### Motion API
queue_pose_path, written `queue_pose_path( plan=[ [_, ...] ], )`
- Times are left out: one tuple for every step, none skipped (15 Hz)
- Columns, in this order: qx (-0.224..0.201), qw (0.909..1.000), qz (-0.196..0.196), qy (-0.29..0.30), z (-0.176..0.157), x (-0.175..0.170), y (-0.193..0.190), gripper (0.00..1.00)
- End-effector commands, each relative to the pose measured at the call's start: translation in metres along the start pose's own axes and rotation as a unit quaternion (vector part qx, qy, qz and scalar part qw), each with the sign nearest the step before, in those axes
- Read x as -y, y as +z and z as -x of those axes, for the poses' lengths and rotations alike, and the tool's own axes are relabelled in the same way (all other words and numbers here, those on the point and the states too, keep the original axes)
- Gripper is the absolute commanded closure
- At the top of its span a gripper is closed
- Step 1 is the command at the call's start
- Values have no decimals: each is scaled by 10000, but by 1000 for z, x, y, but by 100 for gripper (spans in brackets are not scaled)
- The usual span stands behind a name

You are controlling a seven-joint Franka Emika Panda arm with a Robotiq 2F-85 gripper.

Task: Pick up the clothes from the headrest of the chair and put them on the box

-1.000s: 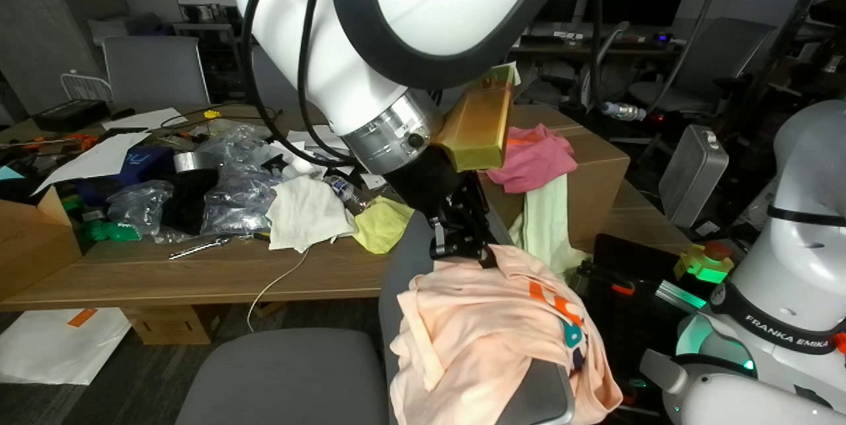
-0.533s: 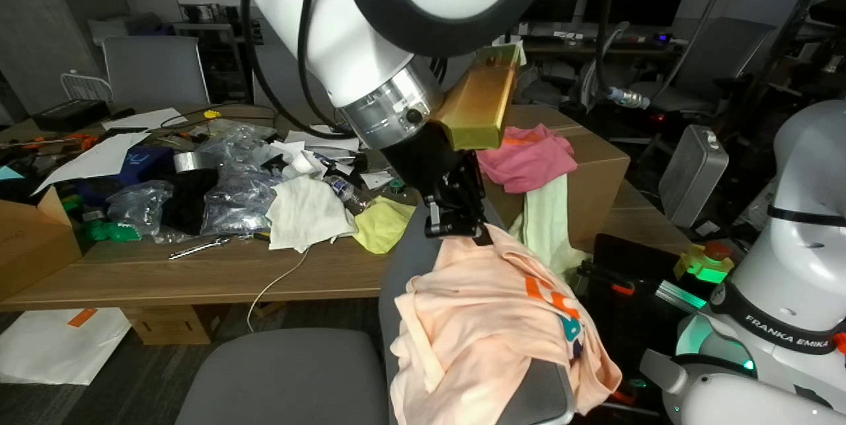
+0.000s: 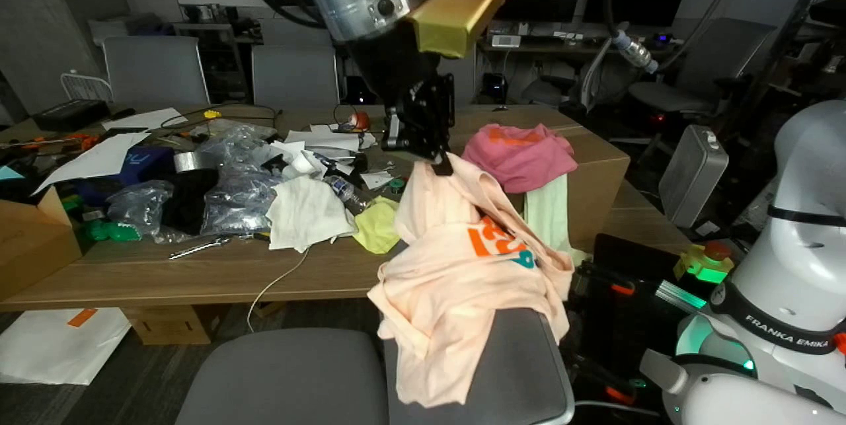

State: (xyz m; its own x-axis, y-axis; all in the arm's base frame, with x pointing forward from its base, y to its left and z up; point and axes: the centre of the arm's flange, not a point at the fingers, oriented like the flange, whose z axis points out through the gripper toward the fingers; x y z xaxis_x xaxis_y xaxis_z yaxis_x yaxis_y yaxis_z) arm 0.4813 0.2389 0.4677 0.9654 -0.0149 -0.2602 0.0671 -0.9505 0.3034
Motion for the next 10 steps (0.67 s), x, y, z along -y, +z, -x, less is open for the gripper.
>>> queue_pose_path(
  plan=[
    [-237,9982,24,553,-29,-29,-39,99],
    [-279,9973,5,683,-34,-37,-46,99],
    [-300,9962,-30,812,-40,-46,-53,99],
    [-320,9947,-38,973,-47,-56,-60,99],
    [-314,9932,-61,1123,-53,-66,-66,99],
    [-292,9912,-106,1285,-59,-78,-71,99],
    [-274,9890,-174,1443,-63,-90,-76,99],
    [-250,9868,-265,1578,-65,-103,-79,99],
    [-250,9844,-343,1708,-66,-116,-83,99],
    [-267,9818,-413,1834,-67,-128,-85,99]
  ],
)
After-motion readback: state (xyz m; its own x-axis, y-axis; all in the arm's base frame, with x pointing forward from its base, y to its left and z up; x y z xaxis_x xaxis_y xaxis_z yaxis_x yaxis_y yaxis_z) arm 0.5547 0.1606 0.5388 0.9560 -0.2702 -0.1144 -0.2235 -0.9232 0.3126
